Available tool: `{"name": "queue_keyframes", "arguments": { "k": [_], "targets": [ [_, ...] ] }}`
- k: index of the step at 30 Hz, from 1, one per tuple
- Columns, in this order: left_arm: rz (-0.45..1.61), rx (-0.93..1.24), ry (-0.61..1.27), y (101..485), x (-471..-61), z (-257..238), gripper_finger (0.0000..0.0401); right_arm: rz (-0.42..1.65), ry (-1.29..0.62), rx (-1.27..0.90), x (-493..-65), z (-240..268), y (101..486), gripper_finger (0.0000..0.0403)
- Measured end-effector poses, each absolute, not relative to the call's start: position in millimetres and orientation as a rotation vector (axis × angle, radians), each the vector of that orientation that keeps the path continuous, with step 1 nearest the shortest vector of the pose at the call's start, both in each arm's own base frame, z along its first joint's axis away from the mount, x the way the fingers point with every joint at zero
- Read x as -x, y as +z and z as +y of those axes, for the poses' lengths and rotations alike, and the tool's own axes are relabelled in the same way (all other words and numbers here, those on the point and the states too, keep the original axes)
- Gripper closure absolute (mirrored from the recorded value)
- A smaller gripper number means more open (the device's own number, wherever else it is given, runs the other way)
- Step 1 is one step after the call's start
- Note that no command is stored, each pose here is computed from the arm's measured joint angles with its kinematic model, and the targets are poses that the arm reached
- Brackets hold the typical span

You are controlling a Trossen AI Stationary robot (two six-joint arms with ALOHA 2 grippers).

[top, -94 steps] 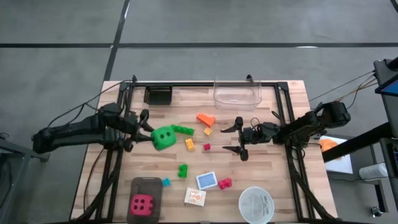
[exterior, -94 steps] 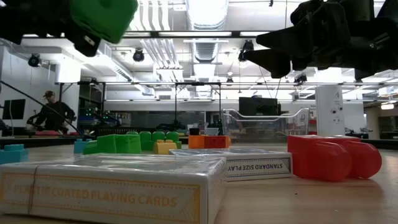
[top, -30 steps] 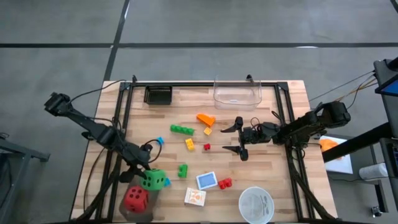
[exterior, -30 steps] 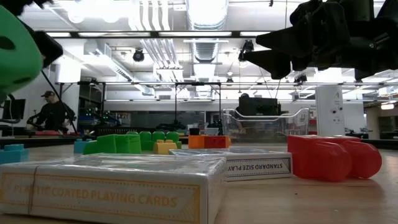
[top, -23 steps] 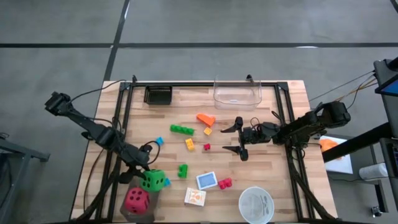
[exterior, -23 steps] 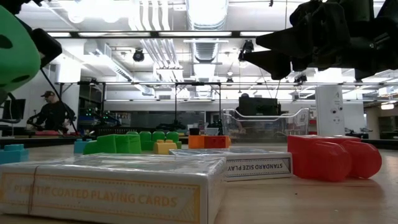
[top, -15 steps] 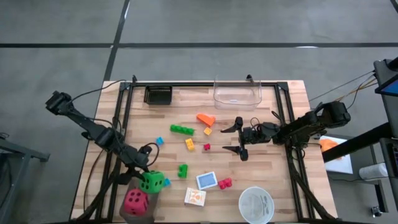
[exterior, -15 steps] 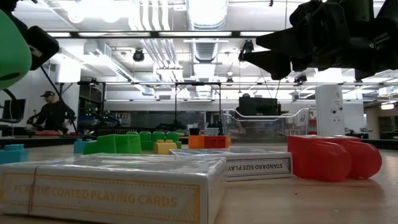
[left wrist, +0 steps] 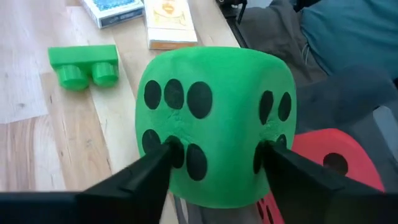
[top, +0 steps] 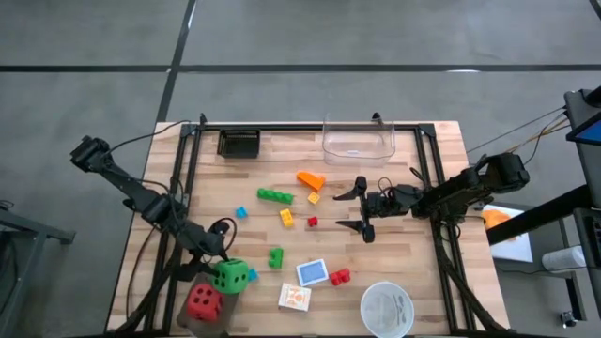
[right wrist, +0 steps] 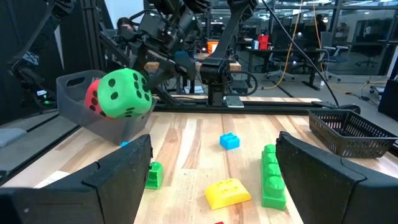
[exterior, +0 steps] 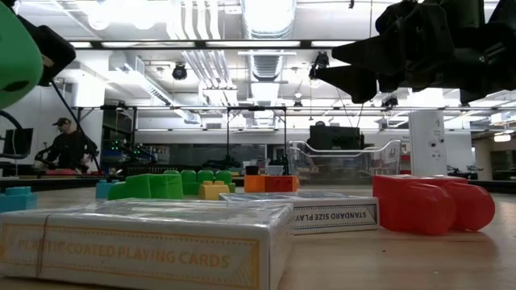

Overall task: Pick & Place Toys
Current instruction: Put the green die into the gray bin, then put the blue playing card box into the black bin

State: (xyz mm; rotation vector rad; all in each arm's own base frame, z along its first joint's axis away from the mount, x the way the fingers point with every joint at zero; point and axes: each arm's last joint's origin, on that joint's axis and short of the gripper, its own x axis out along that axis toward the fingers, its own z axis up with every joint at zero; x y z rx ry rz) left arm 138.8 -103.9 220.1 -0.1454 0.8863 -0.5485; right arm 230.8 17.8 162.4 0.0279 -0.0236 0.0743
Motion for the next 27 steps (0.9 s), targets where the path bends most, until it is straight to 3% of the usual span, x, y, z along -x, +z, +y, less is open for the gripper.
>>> {"name": "queue_keyframes", "arguments": {
  "k": [5, 16, 27],
  "targets": [
    [0.887, 0.159, -0.537, 220, -139, -104, 0.0128, -0.024, 0.074, -0.027, -231, 18, 162, 0.0069],
    [0.881, 0.141, -0.576, 235, -135, -111, 0.0183, -0.024, 0.074, -0.027, -231, 18, 162, 0.0069],
    [0.896, 0.148, -0.577, 240, -133, -113, 0.0186, -0.024, 0.074, -0.027, -231, 18, 162, 0.0069]
  ]
}}
